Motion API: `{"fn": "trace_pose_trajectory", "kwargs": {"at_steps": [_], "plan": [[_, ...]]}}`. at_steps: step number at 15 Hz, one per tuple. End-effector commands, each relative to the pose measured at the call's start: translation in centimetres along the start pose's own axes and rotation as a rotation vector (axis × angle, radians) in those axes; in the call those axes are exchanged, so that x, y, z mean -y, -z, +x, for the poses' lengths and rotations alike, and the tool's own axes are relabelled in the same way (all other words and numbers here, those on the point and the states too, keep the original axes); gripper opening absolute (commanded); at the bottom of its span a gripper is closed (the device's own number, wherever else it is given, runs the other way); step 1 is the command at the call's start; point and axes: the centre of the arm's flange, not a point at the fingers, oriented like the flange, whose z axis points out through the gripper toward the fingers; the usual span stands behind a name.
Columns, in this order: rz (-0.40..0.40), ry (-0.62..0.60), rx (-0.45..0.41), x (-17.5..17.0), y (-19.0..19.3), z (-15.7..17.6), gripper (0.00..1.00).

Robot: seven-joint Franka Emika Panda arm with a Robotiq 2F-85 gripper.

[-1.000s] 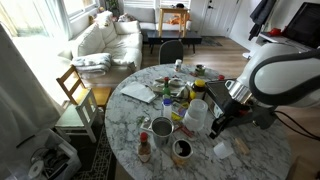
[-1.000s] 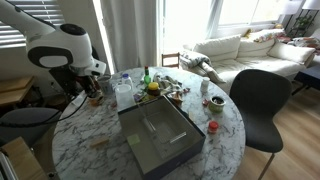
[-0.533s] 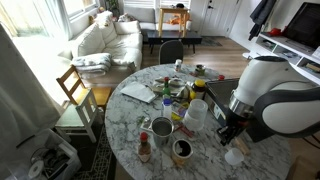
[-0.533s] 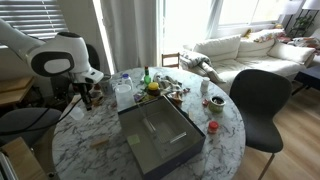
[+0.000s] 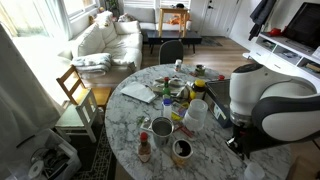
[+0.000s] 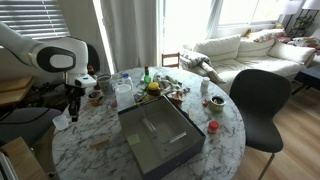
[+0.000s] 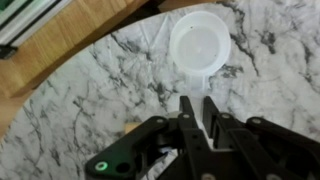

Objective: Put the brown item in the scoop, then drop it into the tin

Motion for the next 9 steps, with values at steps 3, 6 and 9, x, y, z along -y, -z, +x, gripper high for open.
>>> {"fn": "trace_pose_trajectory", "kwargs": {"at_steps": [3,6,9], "plan": [[-0.058,-0.167,0.084,0.6,-2.7,1.4,0.04],[-0.020,-0.178,0.027,0.7,-3.0,2.0,0.04],[0.003,-0.152,-0.031,1.0,-2.7,2.3,0.04]]}}
